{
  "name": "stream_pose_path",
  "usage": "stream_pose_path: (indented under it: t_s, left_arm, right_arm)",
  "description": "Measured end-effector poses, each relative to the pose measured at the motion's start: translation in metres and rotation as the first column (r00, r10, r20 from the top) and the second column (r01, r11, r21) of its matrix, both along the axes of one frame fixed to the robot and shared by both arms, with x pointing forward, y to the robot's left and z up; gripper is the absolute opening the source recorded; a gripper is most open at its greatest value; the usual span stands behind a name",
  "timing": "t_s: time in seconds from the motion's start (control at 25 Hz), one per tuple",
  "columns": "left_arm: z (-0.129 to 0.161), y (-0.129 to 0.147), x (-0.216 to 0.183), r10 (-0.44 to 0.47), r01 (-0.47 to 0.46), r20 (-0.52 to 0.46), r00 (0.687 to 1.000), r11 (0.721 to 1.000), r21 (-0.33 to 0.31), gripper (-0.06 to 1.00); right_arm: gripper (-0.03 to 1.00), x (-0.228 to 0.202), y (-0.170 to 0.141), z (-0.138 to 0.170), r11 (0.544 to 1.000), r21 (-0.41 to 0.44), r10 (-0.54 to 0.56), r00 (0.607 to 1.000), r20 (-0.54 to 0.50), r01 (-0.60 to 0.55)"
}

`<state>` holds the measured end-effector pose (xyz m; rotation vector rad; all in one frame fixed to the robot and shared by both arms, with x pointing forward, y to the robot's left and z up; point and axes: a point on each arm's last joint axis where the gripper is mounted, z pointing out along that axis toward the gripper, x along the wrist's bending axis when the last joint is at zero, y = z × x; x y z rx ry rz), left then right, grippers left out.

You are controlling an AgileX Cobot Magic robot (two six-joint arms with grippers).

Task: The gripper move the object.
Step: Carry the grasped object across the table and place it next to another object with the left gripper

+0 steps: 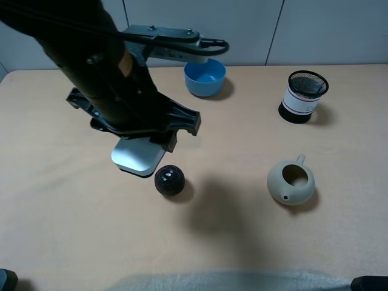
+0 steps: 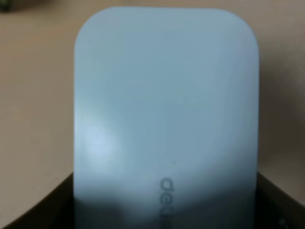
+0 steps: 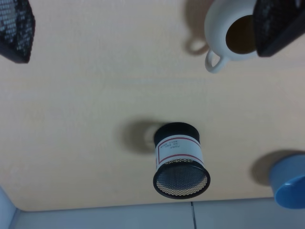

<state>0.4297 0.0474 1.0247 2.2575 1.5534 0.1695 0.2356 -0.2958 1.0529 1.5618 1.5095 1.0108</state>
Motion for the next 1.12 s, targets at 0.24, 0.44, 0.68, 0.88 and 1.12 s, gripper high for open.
stream_pose_path:
  t_s: [0.24,0.44,0.68,0.88,1.12]
  left_arm:
    - [-0.013,-0.036,-0.006,-0.08,0.08,-0.008,0.997,0.996,0.029,0.63]
    - [-0.026,-0.051,-0.017,-0.13,0.131,-0.024,0.991,0.99,0.054,0.63]
    - [-0.038,-0.063,-0.022,-0.174,0.174,-0.012,0.985,0.982,0.071,0.63]
    - [-0.052,-0.071,-0.018,-0.189,0.189,0.0,0.982,0.98,0.066,0.63]
    - [-0.076,-0.082,-0.014,-0.203,0.203,0.0,0.979,0.978,0.054,0.63]
  right_arm:
    - [0.69,0.0,0.0,0.0,1.0,0.0,0.0,1.0,0.0,0.0]
    - [0.69,0.0,0.0,0.0,1.0,0.0,0.0,1.0,0.001,0.0]
    - [0.69,0.0,0.0,0.0,1.0,0.0,0.0,1.0,0.001,0.0]
    - [0.69,0.0,0.0,0.0,1.0,0.0,0.0,1.0,0.001,0.0]
    - [0.69,0.0,0.0,0.0,1.0,0.0,0.0,1.0,0.001,0.0]
